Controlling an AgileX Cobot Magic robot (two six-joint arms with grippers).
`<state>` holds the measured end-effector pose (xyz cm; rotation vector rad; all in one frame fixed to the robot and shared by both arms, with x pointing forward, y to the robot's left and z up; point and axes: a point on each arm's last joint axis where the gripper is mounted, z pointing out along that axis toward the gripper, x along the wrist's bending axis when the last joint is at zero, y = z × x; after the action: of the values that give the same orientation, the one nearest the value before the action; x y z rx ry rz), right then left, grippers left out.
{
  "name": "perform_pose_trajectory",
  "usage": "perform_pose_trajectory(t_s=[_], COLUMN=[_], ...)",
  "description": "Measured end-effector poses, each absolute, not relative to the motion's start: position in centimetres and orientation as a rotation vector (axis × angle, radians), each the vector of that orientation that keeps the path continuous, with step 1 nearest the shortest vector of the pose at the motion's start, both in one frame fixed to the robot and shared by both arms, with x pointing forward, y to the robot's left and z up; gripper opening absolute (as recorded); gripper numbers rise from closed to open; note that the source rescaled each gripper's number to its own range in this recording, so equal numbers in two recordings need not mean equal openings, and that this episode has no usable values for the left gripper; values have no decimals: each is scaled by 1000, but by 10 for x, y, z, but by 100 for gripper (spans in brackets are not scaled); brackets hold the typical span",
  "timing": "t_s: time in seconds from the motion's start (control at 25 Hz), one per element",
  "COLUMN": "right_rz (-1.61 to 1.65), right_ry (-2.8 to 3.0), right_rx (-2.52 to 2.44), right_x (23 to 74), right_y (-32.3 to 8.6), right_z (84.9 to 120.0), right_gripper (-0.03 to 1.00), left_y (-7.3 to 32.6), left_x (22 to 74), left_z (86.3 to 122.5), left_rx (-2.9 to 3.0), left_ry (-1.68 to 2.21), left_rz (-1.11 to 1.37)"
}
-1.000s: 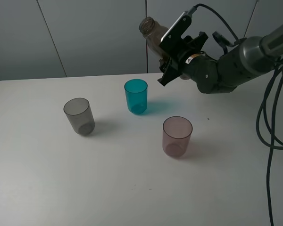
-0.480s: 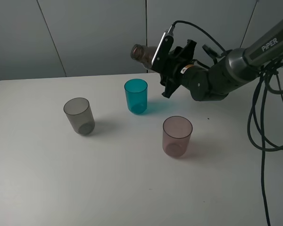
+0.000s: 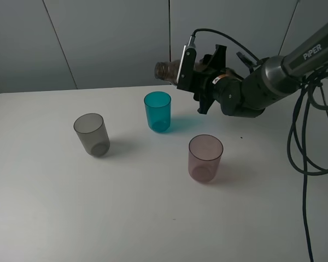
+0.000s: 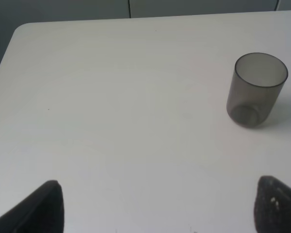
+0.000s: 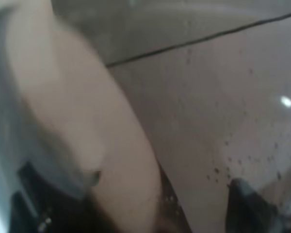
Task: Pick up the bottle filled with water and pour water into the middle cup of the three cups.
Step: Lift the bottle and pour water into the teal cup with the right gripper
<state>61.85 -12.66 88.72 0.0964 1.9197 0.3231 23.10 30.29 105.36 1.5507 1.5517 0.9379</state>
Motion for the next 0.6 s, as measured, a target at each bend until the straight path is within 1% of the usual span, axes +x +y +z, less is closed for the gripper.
perform_pose_trajectory(t_s=[0.6], right_rz=[150], right_ry=[1908], right_rx=[-73], right_x=[620], right_y=[-132], right_z=[887], right_gripper=[3], left_y=[303], left_x=[231], left_z=[1054], left_rx=[1551], left_ry=[1552], left_rz=[938])
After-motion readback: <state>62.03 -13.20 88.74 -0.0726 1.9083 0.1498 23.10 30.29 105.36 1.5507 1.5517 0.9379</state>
